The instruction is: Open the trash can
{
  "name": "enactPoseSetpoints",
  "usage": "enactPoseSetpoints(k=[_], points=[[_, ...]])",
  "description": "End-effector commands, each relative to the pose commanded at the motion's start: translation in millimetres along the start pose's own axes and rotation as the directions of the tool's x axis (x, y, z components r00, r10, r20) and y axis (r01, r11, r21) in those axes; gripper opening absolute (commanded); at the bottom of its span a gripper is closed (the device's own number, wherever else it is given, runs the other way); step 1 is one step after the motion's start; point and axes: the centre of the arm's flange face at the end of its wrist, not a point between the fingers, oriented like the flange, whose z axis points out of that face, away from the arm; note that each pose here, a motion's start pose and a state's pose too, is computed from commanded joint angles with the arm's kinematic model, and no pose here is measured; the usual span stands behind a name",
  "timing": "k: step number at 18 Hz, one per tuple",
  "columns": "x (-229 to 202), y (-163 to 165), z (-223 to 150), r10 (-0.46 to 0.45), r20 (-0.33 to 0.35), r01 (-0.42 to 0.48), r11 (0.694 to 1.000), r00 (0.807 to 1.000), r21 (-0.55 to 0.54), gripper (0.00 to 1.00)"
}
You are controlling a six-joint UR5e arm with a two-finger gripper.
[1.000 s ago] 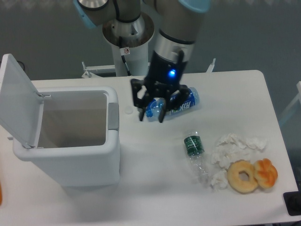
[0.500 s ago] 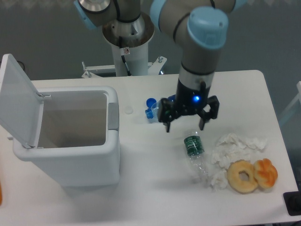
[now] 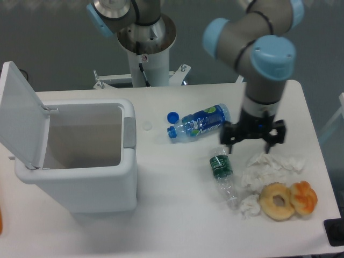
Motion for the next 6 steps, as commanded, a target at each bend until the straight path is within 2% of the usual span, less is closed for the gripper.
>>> enactPoseSetpoints(k=[3,6], points=[[-11.5,12.1,9.9,0.091,-0.003,-0.091,0.996,0.996,-0.022,1.00],[-15.0,18.7,10.7,0.101,0.008,-0.100,0.994,0.995,-0.053,1.00]])
